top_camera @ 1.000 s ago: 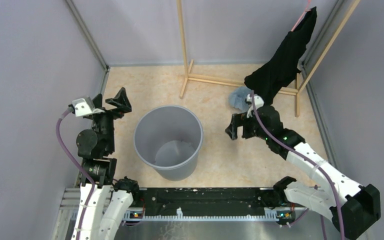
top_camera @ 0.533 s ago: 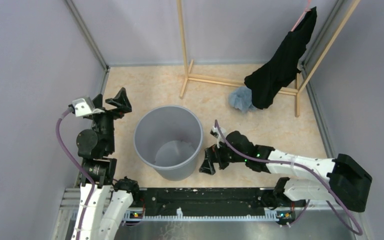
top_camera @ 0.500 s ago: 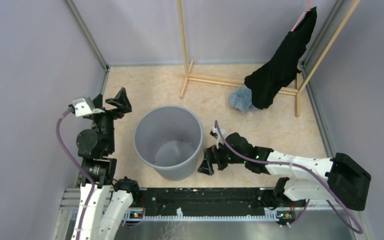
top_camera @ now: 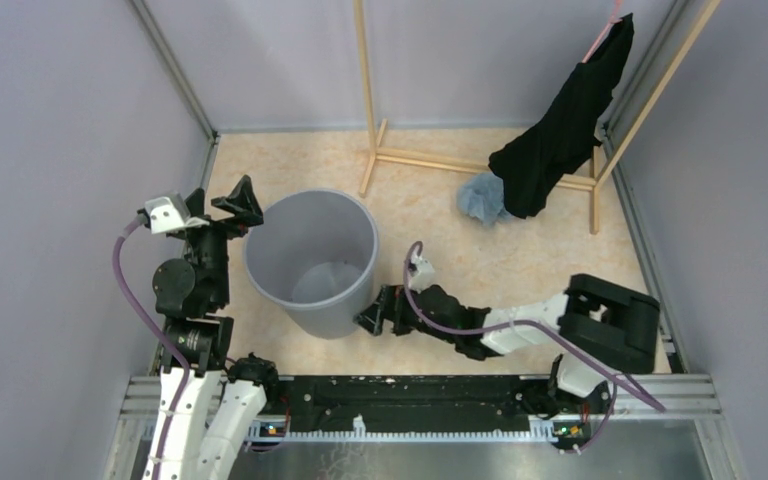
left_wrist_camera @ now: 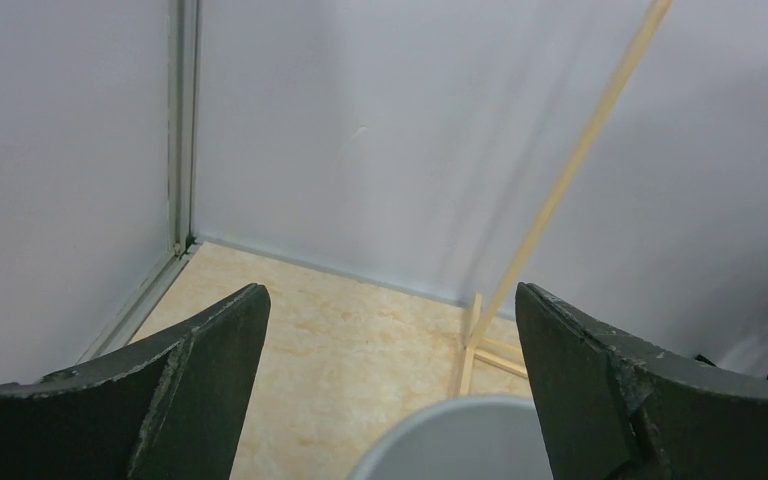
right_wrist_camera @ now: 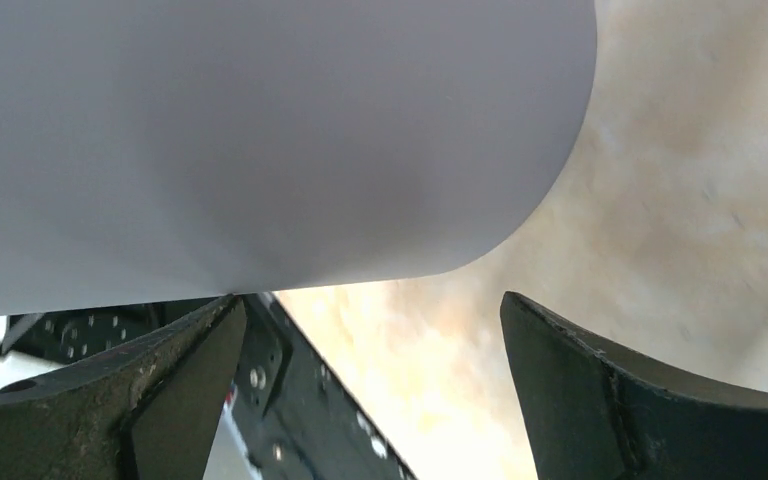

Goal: Put the trash bags into the trash bin

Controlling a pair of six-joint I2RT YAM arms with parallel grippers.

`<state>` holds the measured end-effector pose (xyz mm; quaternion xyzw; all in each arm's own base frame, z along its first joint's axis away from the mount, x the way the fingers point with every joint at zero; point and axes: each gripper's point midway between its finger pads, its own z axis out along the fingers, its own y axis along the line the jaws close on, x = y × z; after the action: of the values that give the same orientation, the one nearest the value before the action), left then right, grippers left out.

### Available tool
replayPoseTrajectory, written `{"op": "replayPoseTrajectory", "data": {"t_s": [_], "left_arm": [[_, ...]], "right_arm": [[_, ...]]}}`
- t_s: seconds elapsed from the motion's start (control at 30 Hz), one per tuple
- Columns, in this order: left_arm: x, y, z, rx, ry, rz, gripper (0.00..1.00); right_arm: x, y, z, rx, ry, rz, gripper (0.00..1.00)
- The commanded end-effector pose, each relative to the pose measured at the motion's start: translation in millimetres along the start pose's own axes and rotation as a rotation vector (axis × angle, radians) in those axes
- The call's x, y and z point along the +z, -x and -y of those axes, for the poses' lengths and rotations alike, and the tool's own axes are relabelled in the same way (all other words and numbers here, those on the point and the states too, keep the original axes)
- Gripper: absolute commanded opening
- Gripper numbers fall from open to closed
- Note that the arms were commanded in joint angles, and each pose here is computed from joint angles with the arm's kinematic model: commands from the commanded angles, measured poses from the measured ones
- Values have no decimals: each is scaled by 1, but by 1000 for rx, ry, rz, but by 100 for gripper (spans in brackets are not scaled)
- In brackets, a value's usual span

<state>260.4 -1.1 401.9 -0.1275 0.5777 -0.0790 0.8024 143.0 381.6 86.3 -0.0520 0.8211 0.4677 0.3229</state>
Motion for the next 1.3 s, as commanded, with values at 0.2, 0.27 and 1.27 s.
{"op": "replayPoseTrajectory", "data": {"t_s": [0.2,0.27,1.27], "left_arm": [[-8,51,52,-19,-244,69,98],[-8,48,81,-13,-394,34,98],[6,-87,267,-86,-1007,-428,98]], "right_arm": [[99,81,-33,-29,93,160,99],[103,91,-30,-20,127,137,99],[-75,260,242,-427,-1320,150,98]]}}
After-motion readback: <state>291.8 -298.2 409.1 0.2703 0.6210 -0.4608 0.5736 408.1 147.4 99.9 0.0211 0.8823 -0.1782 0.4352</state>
